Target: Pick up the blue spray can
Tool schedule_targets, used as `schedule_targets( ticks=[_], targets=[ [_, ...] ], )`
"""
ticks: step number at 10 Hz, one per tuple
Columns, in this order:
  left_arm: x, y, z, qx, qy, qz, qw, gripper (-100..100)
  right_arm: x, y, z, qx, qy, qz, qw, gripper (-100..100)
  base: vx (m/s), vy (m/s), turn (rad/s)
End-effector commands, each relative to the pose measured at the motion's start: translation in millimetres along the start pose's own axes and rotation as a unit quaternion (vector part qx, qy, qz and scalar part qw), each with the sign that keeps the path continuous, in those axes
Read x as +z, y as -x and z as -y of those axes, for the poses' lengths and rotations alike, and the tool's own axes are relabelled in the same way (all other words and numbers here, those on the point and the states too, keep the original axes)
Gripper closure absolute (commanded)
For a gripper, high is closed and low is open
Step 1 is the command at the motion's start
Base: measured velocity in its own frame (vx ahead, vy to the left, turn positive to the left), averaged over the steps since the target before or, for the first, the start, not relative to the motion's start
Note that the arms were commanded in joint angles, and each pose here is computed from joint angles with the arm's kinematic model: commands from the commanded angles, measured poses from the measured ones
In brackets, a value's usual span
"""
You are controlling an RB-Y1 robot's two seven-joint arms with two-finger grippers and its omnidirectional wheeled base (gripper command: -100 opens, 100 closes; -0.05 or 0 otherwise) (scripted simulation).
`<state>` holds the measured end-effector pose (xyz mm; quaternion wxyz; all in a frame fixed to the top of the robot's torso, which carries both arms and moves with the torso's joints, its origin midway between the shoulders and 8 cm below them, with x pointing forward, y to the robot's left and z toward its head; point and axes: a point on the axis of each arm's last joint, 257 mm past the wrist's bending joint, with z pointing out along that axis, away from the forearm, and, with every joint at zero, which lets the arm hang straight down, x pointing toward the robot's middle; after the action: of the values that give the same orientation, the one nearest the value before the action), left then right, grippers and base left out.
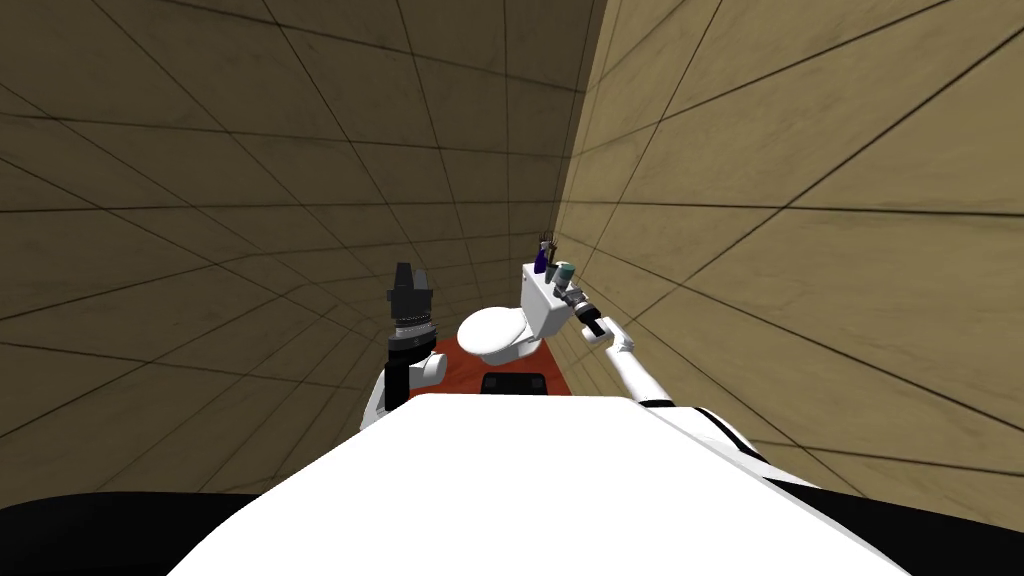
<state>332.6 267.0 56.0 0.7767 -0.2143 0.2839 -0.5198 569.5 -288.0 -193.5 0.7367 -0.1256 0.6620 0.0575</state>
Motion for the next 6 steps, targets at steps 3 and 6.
schedule_targets(
  ticks=[3, 6],
  targets=[
    [0.0, -0.1, 0, 0.0, 0.0, 0.0, 1.0, 0, 34.3, -1, -23, -0.001, 0.024, -0.001, 0.9997, -100, -0.056, -0.008, -0.086],
    [0.0, -0.1, 0, 0.0, 0.0, 0.0, 1.0, 0, 53.2, 6, -16, -0.004, 0.021, 0.0, 0.9998, -100, -0.035, -0.008, -0.025]
  ],
)
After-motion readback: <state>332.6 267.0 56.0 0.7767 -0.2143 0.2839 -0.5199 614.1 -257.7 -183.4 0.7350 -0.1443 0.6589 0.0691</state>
